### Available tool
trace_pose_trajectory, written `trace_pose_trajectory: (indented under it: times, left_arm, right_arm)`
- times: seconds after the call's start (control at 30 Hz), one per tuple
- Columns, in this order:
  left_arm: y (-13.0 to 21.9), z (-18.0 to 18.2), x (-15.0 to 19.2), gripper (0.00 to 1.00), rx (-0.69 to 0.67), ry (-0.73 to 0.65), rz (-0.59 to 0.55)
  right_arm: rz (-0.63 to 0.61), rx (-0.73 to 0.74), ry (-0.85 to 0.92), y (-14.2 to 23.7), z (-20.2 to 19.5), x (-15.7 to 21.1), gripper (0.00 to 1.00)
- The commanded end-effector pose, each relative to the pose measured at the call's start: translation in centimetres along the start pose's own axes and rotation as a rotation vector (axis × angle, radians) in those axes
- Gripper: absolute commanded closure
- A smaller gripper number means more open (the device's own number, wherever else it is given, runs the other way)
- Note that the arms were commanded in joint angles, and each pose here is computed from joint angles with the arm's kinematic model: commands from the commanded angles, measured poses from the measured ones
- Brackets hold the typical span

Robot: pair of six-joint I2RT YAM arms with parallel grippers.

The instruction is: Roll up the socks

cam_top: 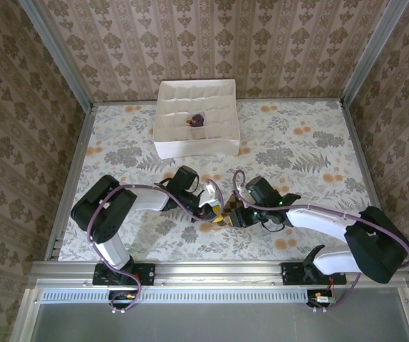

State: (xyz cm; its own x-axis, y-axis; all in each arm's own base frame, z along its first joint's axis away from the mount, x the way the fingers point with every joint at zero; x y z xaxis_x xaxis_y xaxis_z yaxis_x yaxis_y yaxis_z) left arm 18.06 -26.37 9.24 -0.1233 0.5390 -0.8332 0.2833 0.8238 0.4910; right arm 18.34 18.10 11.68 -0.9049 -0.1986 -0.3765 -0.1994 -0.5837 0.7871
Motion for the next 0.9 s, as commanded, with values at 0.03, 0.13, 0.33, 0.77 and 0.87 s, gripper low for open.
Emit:
trace_pose_trajectory:
  times: [0.03, 0.13, 0.33, 0.77, 0.87]
  left_arm:
    - [-0.3, -0.9, 1.5, 1.0, 0.041, 0.029, 0.089]
    - [-0.5, -1.2, 1.7, 1.0, 0.055, 0.017, 0.117]
    - [-0.9, -1.9, 1.5, 1.0, 0.095, -0.019, 0.152]
    - [-1.4, -2.8, 0.6, 1.0, 0.207, -0.048, 0.162]
    - [-1.8, -2.6, 0.6, 1.0, 0.221, -0.038, 0.166]
  right_arm:
    - [-0.038, 0.113, -0.108, 2.5, -1.4, -0.7, 0.51]
    - [-0.062, 0.178, -0.178, 3.1, -3.0, -1.0, 0.49]
    - [0.03, 0.192, -0.213, 0.8, -4.1, -3.2, 0.65]
    - [0.216, 0.179, -0.179, -5.9, -5.4, -7.4, 0.94]
    - [0.218, 0.177, -0.151, -6.5, -5.3, -8.4, 0.94]
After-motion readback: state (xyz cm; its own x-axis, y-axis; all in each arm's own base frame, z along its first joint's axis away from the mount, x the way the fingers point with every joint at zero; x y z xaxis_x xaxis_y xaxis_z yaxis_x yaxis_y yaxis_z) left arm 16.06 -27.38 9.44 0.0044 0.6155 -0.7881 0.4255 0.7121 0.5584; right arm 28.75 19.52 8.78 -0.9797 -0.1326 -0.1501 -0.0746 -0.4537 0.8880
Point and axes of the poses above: each hand's point on the last joint's axis, 136 mm out from that joint toward the fingers, its own y axis back along the fingers, its own z axis along the line the jaws close on, x = y × z, the point moved 8 cm from there along y, back along the fingers, and after that the axes turned 2 degrees about -y, right-handed, at the moved point
